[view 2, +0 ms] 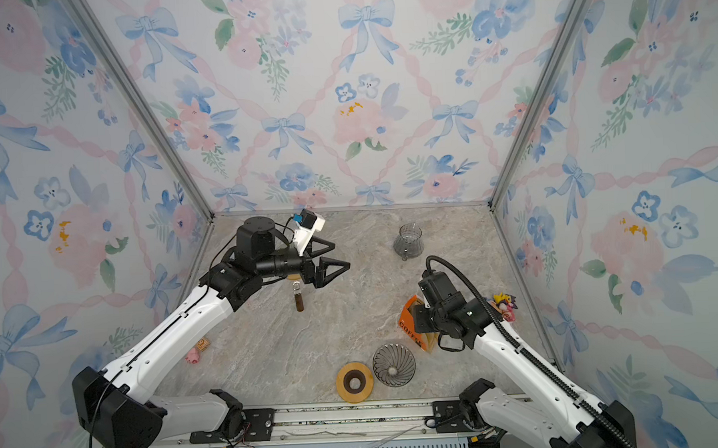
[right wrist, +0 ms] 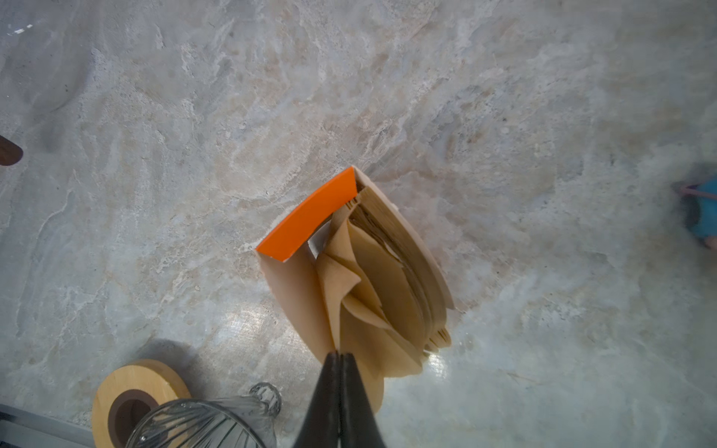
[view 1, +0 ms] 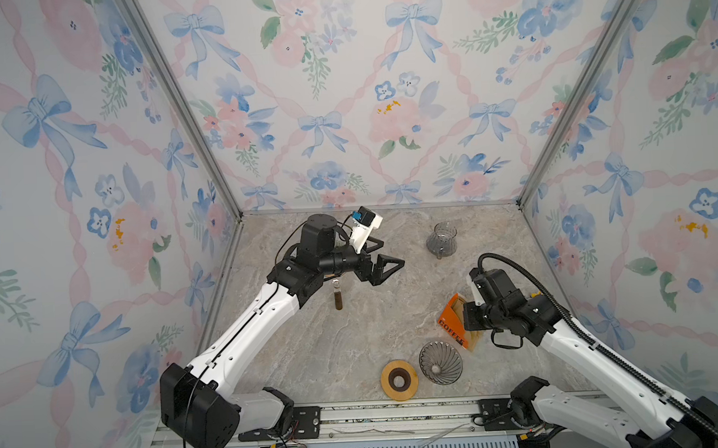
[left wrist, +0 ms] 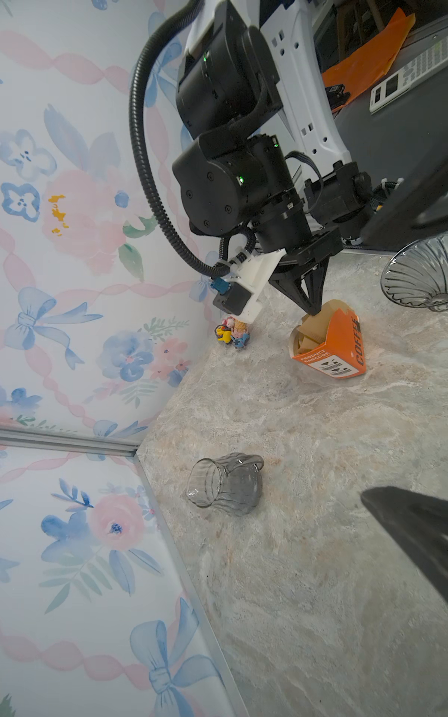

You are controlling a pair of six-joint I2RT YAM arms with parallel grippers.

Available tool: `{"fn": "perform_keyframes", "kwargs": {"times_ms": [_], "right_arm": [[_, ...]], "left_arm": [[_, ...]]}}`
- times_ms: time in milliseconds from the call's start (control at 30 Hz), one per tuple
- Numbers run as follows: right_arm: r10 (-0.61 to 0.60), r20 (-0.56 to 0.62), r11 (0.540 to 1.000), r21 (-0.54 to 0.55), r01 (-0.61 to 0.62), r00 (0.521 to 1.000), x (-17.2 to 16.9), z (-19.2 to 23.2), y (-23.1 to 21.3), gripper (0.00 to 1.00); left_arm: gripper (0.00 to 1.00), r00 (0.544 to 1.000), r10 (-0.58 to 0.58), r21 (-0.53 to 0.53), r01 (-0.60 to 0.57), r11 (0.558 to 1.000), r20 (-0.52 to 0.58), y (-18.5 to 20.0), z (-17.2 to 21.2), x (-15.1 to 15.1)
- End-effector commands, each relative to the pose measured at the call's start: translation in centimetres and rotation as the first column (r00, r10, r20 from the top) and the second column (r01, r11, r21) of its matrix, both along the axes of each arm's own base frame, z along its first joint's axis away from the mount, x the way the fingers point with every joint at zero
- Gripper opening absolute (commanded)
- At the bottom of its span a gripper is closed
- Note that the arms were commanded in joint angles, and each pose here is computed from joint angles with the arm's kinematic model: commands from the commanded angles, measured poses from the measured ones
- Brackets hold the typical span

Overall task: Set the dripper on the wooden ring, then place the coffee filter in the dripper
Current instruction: 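Pull the brown paper filter up out of the box with the right gripper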

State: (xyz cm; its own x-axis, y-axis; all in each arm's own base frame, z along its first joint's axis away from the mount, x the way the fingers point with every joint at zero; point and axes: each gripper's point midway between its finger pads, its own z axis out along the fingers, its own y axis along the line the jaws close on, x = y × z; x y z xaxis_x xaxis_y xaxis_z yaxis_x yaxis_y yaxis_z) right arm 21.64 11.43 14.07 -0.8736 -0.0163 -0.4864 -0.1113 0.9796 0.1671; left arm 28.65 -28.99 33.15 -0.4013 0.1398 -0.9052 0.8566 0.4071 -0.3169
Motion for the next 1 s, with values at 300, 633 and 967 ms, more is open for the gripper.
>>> {"fn": "perform_keyframes", "kwargs": {"times_ms": [300,633,967], "right_arm": [[-0.043,0.128,0.996,-0.074,0.053,0.991,0.2,4.6,-1.7,0.05],[-0.005,0.218,0.995,-0.1,0.028,0.976,1.3,9.0,-0.8,0.05],[0.08,0.282,0.993,-0.111,-0.05,0.956,3.4,12.7,3.0,0.05]], "left_arm": [[0.99,0.999,0.003,-0.017,-0.002,1.0,0.051,0.6,1.2,-0.4],[0.98,0.997,0.032,-0.023,-0.031,0.999,0.064,1.5,1.8,0.0],[0.98,0.994,0.081,-0.036,-0.078,0.996,0.077,3.0,2.6,0.8]]}}
